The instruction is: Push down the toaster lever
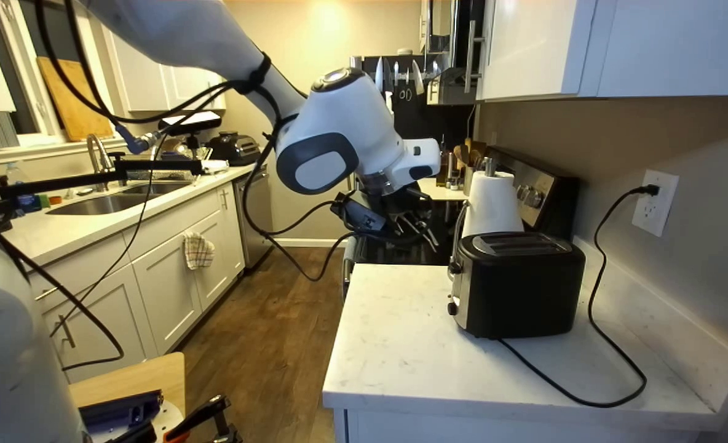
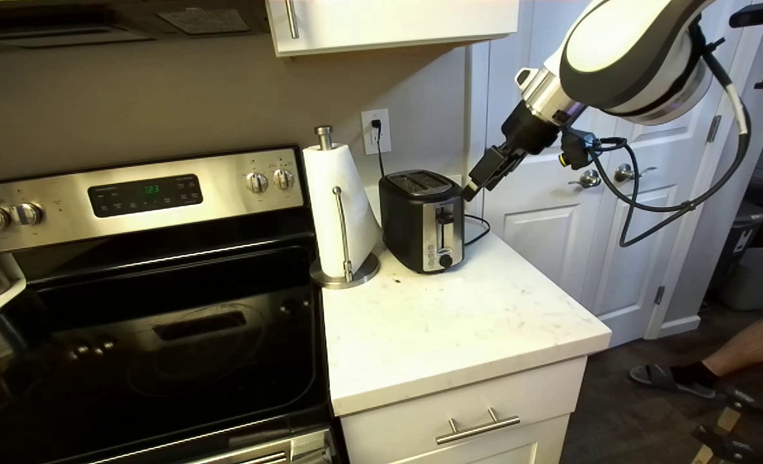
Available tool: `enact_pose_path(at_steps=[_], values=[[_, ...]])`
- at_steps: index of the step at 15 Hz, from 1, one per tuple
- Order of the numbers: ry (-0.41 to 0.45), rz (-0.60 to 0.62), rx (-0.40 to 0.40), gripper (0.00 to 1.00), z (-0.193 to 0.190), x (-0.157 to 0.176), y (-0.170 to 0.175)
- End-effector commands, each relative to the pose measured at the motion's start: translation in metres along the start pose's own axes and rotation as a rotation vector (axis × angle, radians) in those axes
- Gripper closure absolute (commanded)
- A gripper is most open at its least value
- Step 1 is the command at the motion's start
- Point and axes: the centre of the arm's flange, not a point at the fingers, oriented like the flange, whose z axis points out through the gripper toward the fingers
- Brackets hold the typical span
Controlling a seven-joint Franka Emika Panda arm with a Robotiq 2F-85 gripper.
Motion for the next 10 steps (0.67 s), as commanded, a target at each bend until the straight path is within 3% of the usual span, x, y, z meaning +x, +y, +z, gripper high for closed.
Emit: enact_pose_path(at_steps=[1, 4, 5, 10], values=[[-0.001, 0.001, -0.001, 0.00, 0.0003, -0.0001, 0.0006], [0.019, -0.002, 0.011, 0.00, -0.0032, 0.0023, -0.0011], [0.026, -0.001, 0.020, 0.19, -0.0026, 0.0028, -0.0019], [0.051, 0.037, 0.027, 0.53, 0.0064, 0.0084, -0.0060]])
